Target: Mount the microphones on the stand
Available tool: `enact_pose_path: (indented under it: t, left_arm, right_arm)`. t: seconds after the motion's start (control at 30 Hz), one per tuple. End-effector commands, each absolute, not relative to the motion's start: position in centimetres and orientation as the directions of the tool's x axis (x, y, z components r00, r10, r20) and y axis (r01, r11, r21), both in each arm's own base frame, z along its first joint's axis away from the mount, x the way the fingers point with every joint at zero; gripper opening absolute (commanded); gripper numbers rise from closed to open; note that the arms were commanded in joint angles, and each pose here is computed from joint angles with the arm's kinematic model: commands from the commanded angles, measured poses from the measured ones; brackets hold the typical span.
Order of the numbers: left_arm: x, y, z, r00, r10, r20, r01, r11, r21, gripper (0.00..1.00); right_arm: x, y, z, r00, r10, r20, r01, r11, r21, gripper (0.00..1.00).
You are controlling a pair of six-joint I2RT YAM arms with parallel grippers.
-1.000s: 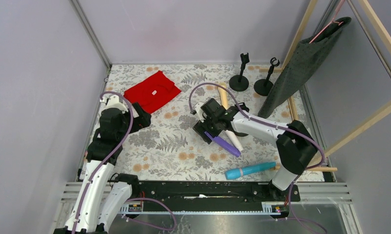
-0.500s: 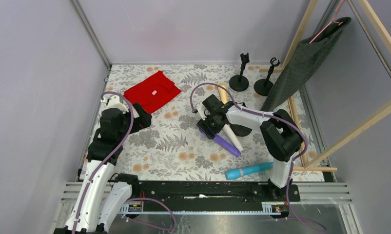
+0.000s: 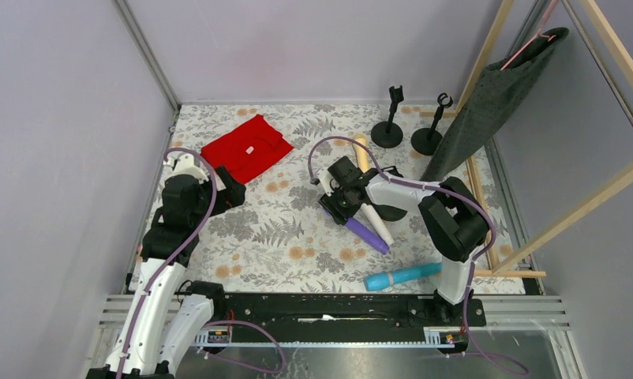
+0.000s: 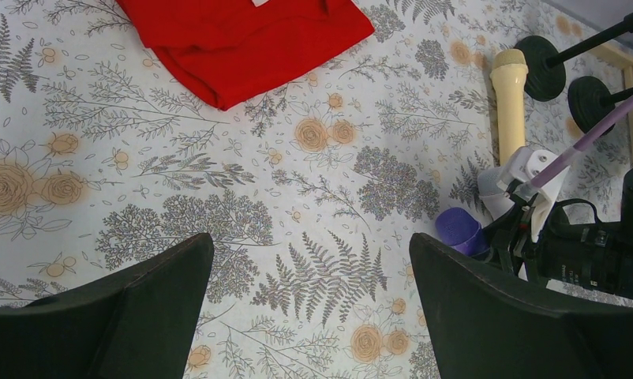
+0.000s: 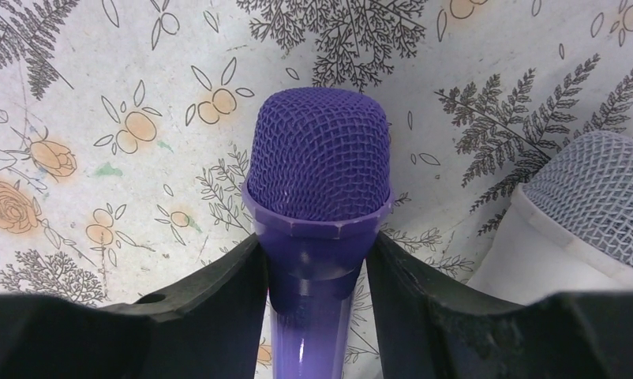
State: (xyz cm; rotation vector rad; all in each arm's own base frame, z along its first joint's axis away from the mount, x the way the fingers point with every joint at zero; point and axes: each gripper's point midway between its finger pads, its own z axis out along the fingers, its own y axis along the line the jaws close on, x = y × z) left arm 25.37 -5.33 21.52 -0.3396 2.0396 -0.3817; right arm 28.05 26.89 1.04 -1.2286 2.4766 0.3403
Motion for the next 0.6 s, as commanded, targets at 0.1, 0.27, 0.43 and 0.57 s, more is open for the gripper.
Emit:
enact_pose_path:
  t: [0.1, 0.27, 0.43, 0.57]
  left_arm:
    - [26.0, -5.3, 22.4, -0.429, -0.391, -0.814, -0.059, 0.912, -0.407, 0.99]
    - [26.1, -5.3, 22.3, -0.433, -0.391, -0.812, -0.063, 0.912, -0.405, 0.99]
    - [26.0, -5.3, 22.6, -0.422, -0.392, -0.818, -0.056, 0.911, -0.408, 0.99]
    - [25.9, -5.2, 23.0, -0.402, -0.396, -0.826, -0.055, 0.910, -0.410, 0.99]
  right_arm:
    - [28.0, 25.5, -0.1, -0.567, -0.720, -0.401, -0.779, 0.626, -0.022, 0.51]
    - [27.7, 25.9, 0.5, -0.554, -0.710, -0.434, -0.783, 0.622, -0.017, 0.45]
    - [27.9, 28.0, 3.2, -0.541, -0.639, -0.547, -0.775, 0.631, 0.029, 0.31]
    - [28.0, 30.0, 6.7, -0.516, -0.567, -0.642, -0.782, 0.617, 0.083, 0.21]
